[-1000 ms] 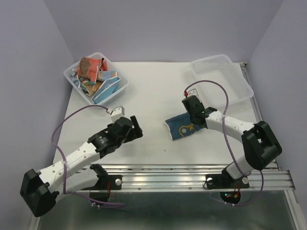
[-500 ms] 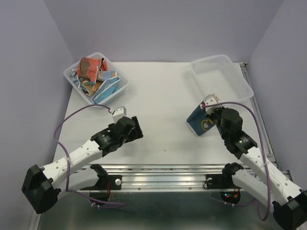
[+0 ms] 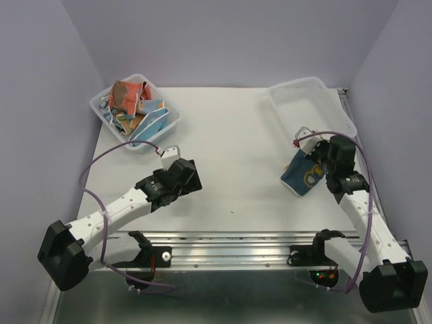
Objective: Fold and stack the towels
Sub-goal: Neatly place the folded towel into the bin
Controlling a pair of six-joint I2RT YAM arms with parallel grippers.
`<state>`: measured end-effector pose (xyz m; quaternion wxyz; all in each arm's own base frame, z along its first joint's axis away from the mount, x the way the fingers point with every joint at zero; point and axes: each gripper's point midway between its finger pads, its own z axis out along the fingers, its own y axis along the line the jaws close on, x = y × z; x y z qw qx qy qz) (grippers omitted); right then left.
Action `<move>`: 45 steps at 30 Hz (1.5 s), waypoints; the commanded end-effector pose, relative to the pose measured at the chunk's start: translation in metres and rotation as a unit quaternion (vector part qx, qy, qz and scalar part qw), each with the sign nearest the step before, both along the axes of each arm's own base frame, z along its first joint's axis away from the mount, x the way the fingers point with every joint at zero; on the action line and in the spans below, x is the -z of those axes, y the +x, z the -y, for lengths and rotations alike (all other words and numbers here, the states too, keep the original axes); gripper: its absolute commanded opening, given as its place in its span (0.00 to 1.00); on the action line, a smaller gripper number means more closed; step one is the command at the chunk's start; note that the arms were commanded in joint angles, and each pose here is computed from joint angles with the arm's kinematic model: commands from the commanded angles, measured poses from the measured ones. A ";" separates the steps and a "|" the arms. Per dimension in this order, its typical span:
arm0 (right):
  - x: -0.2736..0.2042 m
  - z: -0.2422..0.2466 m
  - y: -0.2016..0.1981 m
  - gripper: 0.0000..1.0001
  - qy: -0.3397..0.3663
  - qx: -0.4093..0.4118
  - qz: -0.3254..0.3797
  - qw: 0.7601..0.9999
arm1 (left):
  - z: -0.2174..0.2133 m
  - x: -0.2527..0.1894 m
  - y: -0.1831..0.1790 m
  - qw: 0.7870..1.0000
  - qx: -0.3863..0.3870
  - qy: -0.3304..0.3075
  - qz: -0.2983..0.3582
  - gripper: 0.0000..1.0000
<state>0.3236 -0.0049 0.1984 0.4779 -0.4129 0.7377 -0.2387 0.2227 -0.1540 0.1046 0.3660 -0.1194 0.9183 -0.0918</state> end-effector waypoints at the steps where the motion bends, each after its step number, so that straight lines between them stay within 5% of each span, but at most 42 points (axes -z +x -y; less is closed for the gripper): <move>1: -0.065 -0.003 0.012 0.01 -0.024 -0.064 0.065 0.996 | -0.010 -0.012 0.012 0.999 -0.022 0.024 0.013 0.99; 21: -0.114 0.023 0.121 0.01 -0.140 -0.154 0.128 0.970 | -0.034 -0.025 0.046 0.993 -0.084 0.084 0.013 0.99; 33: -0.049 0.014 0.187 0.01 -0.132 -0.216 0.074 0.965 | -0.055 -0.018 0.053 0.988 -0.121 0.094 -0.005 0.99; 45: -0.008 0.003 0.226 0.01 -0.124 -0.242 0.093 0.958 | -0.071 -0.018 0.065 0.984 -0.148 0.094 -0.009 0.99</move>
